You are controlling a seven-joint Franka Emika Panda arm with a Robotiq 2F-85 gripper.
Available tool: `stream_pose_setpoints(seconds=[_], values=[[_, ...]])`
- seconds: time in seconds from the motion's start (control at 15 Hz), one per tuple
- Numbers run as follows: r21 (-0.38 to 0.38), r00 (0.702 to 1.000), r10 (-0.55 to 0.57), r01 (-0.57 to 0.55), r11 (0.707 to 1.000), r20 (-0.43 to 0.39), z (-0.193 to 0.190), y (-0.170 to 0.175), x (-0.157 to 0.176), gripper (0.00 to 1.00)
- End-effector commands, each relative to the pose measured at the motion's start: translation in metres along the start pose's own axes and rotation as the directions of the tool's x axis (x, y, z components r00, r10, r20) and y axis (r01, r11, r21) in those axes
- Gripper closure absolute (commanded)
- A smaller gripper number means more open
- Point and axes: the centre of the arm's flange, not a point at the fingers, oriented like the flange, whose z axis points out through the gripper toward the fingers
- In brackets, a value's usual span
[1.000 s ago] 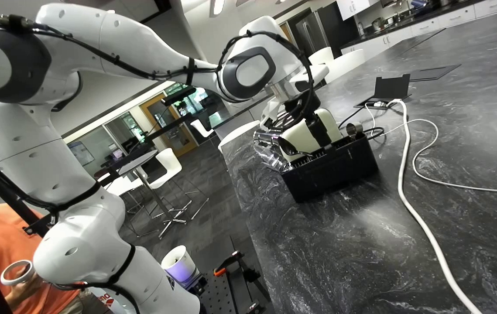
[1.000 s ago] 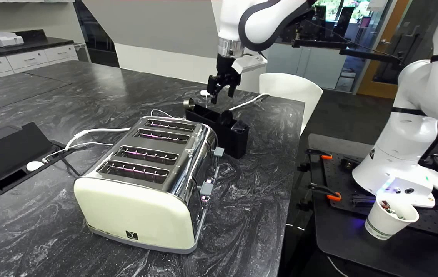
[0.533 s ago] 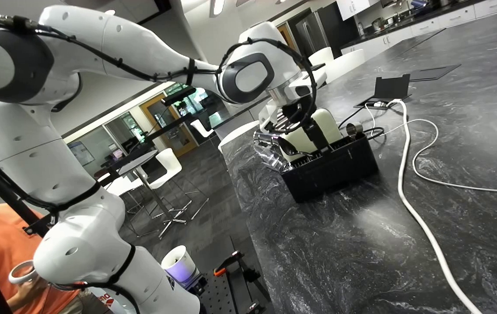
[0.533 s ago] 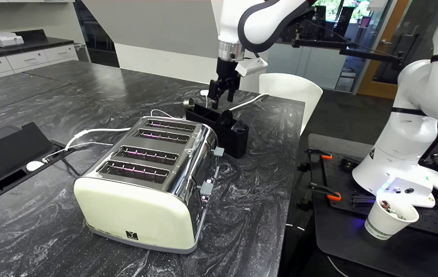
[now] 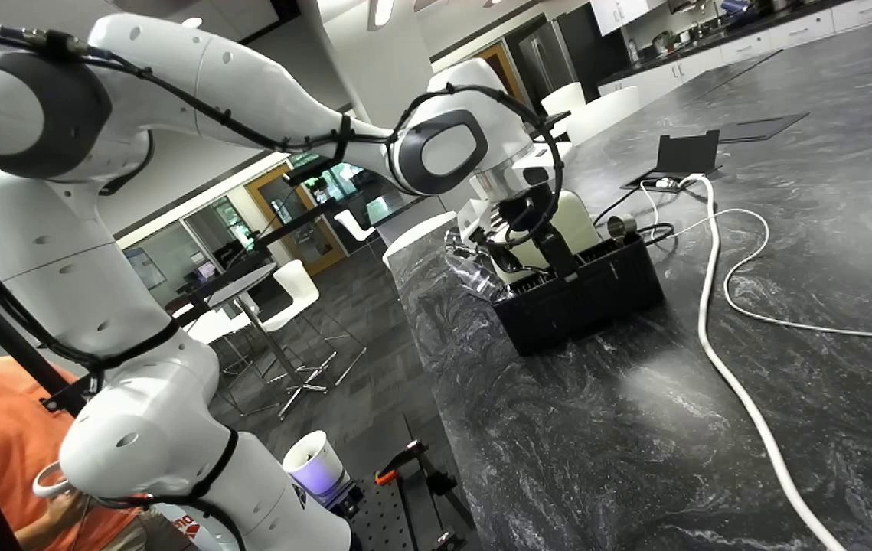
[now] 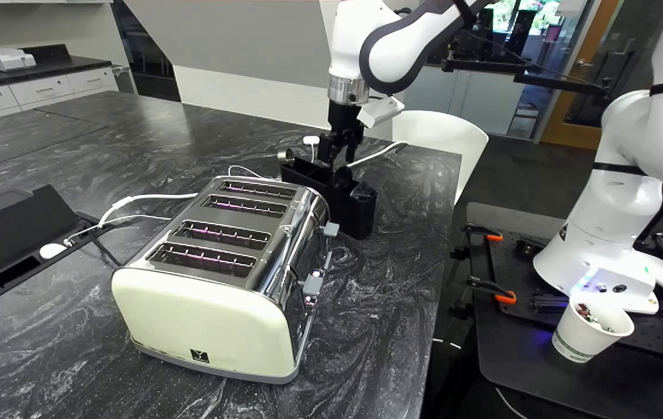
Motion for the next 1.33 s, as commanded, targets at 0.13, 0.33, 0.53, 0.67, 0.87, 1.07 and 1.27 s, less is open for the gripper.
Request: stream_pose_setpoints(seconds=[0.13, 0.33, 0.53, 0.67, 0.87, 1.07, 1.27], values=[[-0.031, 0.999, -0.004, 0.003, 1.000, -0.045, 0.020, -0.008, 0.001, 0.25], [-0.039, 0.998, -0.001, -0.002, 0.999, -0.057, 0.025, -0.012, 0.001, 0.41], [-0.046, 0.998, 0.002, -0.004, 0.999, -0.057, 0.028, -0.015, 0.001, 0.64], [-0.048, 0.998, 0.002, -0.005, 0.999, -0.055, 0.028, -0.016, 0.001, 0.79], [-0.050, 0.998, 0.004, -0.006, 0.999, -0.056, 0.027, -0.019, 0.002, 1.00], [-0.054, 0.999, 0.004, -0.007, 0.999, -0.054, 0.025, -0.021, 0.002, 0.97], [-0.062, 0.997, 0.046, -0.049, 0.997, -0.058, 0.013, -0.020, -0.002, 0.97]])
